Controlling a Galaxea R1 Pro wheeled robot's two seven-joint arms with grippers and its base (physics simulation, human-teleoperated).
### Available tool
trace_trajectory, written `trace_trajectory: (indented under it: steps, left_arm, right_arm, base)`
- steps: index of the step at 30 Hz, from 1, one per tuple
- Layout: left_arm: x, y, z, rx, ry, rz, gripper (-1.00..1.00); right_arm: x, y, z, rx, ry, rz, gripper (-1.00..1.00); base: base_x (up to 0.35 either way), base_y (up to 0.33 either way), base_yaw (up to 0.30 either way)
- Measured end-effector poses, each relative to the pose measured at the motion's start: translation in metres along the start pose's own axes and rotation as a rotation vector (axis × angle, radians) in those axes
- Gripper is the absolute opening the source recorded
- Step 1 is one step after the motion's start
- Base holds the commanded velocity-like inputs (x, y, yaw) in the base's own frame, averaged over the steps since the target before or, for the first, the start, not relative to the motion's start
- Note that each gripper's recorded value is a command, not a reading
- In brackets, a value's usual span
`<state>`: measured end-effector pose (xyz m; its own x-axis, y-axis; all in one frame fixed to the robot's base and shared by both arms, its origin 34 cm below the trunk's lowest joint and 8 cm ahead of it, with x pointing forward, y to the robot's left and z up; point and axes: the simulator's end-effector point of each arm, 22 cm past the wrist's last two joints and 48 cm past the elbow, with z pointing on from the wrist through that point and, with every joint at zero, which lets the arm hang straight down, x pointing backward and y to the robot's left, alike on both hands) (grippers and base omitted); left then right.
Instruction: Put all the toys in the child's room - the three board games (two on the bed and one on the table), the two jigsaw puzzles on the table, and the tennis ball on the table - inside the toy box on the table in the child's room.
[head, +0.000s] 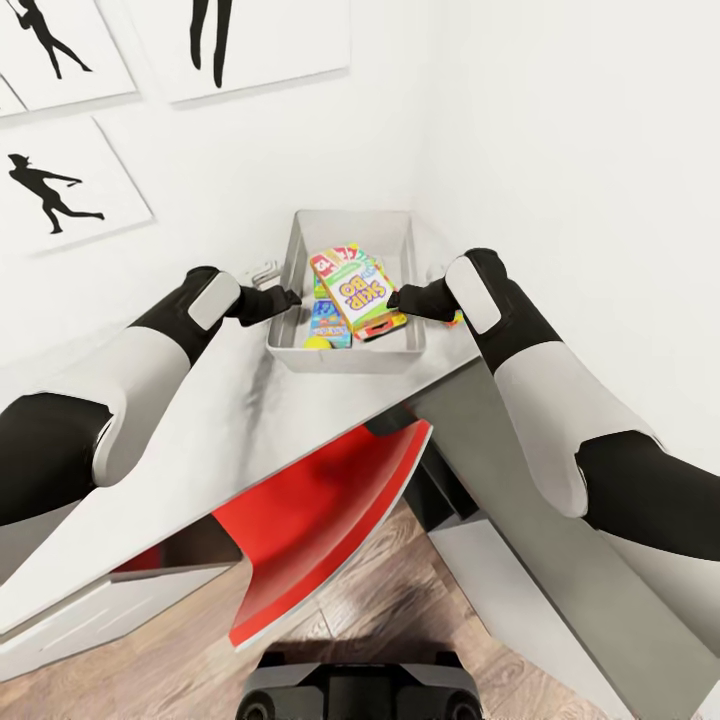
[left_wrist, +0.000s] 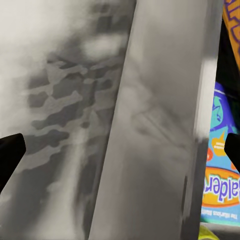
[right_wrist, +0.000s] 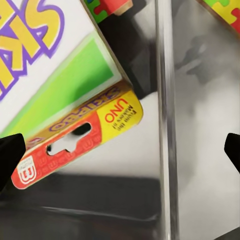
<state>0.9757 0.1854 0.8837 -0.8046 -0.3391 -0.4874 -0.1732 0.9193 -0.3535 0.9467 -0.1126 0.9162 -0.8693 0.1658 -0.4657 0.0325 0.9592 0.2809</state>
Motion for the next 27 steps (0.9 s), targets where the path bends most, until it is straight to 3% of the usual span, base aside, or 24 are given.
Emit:
trace_trajectory:
  steps: [7, 8, 11, 12, 17, 22, 27]
  left_arm:
    - [0.000, 0.000, 0.000, 0.001, -0.003, 0.003, 1.00]
    - [0.000, 0.000, 0.000, 0.000, -0.002, 0.003, 1.00]
    - [0.000, 0.000, 0.000, 0.001, -0.002, 0.003, 1.00]
    - [0.000, 0.000, 0.000, 0.001, -0.003, 0.003, -1.00]
    - [-0.001, -0.004, 0.000, 0.021, -0.004, -0.023, -1.00]
    - [-0.002, 0.003, -0.001, -0.008, -0.007, 0.011, -1.00]
    - [-0.002, 0.004, -0.001, -0.010, -0.006, 0.010, -1.00]
  right_arm:
    - [0.001, -0.001, 0.001, 0.001, 0.000, 0.003, 1.00]
    - [0.001, -0.001, 0.001, 0.001, 0.000, 0.003, -1.00]
    - [0.002, -0.004, 0.001, 0.011, 0.000, -0.004, -1.00]
    - [0.002, -0.006, 0.001, 0.020, 0.000, -0.011, -1.00]
    - [0.002, -0.012, 0.001, 0.045, 0.001, -0.032, -1.00]
    - [0.002, -0.009, 0.001, 0.036, 0.001, -0.025, -1.00]
    - [0.002, -0.009, 0.001, 0.036, 0.001, -0.025, -1.00]
  base:
    - [0.000, 0.000, 0.000]
    - [0.000, 0.000, 0.000]
    - [0.000, 0.000, 0.000]
    - [0.000, 0.000, 0.000]
    - [0.000, 0.000, 0.000]
    - [0.000, 0.000, 0.000]
    - [0.000, 0.000, 0.000]
